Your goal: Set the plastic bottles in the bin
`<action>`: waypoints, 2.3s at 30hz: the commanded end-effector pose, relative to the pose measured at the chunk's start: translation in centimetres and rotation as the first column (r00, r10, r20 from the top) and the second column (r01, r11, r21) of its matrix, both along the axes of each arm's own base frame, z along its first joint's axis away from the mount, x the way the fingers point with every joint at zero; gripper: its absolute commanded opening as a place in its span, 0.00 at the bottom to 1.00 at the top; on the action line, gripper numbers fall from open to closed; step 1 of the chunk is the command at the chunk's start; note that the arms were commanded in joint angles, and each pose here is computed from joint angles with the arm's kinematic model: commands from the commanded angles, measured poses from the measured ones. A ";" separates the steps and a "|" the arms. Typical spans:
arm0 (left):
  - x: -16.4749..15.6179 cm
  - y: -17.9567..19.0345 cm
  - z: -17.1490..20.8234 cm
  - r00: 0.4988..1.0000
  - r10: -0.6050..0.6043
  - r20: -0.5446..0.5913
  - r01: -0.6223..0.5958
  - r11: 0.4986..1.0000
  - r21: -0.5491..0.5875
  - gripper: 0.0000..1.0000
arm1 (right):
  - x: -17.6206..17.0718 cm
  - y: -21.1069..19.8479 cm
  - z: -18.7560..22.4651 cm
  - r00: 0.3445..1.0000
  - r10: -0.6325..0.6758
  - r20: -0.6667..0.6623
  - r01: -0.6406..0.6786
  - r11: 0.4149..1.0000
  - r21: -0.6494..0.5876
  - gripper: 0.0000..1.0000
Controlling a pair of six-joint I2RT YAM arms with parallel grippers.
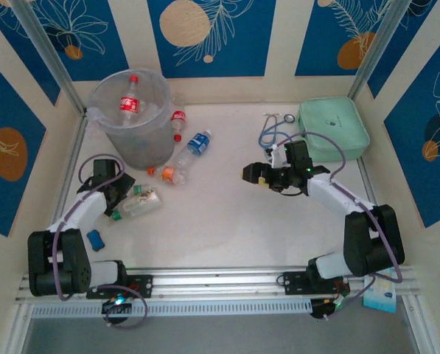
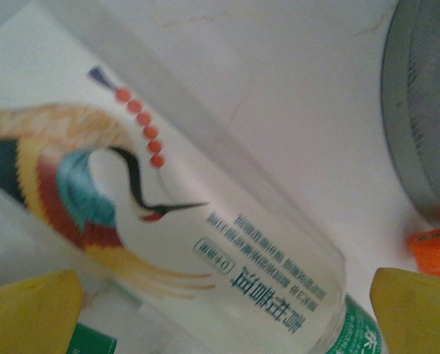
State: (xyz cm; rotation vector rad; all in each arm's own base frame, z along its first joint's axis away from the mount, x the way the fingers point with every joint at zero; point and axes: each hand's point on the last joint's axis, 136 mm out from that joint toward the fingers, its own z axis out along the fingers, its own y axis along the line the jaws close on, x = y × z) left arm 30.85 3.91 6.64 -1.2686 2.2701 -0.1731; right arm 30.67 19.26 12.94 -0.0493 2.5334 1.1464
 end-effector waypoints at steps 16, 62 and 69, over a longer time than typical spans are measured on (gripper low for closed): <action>0.8 1.0 0.4 0.996 0.086 0.029 -0.086 0.996 -0.001 0.67 | -0.4 1.7 0.4 0.999 0.048 -0.022 -0.047 0.999 0.011 0.99; 1.7 0.8 0.0 0.983 0.182 0.018 -0.180 0.980 -0.084 0.59 | -1.5 1.6 0.7 0.997 0.075 0.014 -0.075 0.997 0.007 0.99; 1.2 2.3 4.0 0.977 0.200 0.077 -0.201 0.980 -0.001 0.51 | -1.6 1.5 0.4 0.997 0.074 0.009 -0.074 0.997 -0.004 0.99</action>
